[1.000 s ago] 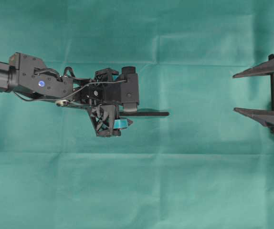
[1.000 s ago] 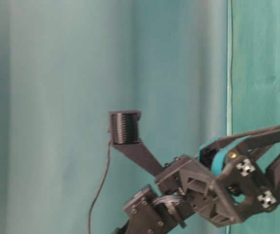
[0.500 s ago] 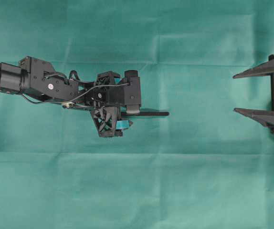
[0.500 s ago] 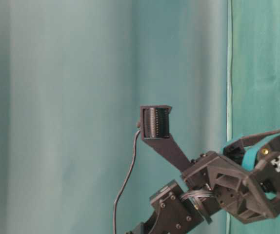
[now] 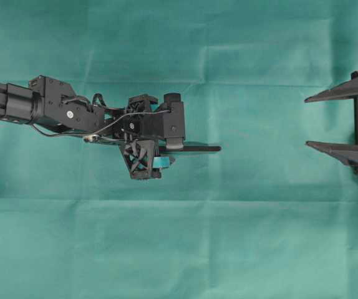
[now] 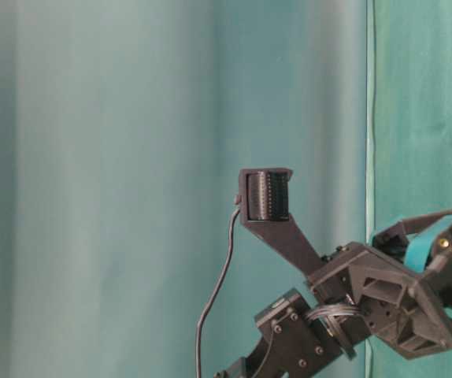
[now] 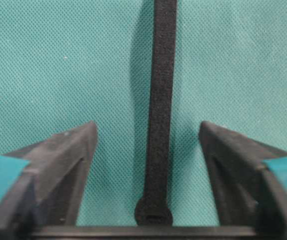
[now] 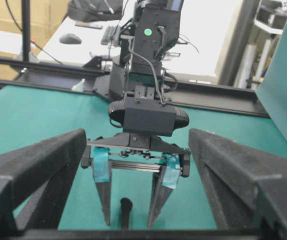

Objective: Peel off the Velcro with your right arm.
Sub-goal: 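Close the left gripper on the strap's looped end, then lift the strap upright with the left gripper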

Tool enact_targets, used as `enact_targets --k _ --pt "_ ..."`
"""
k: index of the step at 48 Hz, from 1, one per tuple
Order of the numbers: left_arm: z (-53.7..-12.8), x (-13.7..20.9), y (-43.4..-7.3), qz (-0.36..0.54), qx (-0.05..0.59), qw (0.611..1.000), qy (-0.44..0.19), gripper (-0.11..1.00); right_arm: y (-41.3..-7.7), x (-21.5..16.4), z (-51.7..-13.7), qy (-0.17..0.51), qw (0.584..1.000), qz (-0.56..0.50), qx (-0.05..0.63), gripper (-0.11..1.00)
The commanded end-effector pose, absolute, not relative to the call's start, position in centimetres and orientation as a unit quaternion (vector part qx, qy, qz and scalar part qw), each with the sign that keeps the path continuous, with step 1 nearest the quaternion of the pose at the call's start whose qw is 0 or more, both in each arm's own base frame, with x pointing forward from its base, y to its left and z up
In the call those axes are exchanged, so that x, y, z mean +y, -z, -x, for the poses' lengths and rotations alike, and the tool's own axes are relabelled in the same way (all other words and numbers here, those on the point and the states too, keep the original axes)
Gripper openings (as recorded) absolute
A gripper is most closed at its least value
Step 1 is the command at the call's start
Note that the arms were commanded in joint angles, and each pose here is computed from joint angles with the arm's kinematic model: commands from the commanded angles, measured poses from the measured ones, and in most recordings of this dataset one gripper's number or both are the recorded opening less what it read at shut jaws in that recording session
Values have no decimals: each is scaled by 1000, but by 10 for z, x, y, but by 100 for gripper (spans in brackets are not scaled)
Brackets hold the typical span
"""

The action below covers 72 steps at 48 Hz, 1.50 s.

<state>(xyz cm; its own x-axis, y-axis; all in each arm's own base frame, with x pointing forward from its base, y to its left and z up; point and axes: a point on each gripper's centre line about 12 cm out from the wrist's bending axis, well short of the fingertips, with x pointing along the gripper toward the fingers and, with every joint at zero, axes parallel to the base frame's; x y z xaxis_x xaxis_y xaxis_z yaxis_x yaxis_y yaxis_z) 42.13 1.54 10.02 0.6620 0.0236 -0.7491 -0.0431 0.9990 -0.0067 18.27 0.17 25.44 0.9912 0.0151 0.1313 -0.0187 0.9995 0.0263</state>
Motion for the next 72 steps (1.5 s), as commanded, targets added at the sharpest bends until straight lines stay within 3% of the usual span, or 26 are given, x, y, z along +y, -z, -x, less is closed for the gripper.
enact_targets --k 1,8,12,40,72 --pt "-425 17 -110 13 397 918 -20 64 -259 2 -184 -11 997 -13 -75 75" --pt "-422 17 -108 14 403 915 -20 22 -258 2 -184 -11 997 -13 -73 75" --pt "-421 17 -108 14 406 914 -20 10 -257 2 -183 -11 997 -13 -73 75" --pt "-421 15 -135 14 390 921 -18 10 -256 2 -183 -11 997 -13 -71 75" --pt "-400 -5 -237 8 278 961 4 10 -260 2 -184 -10 997 -12 -76 75"
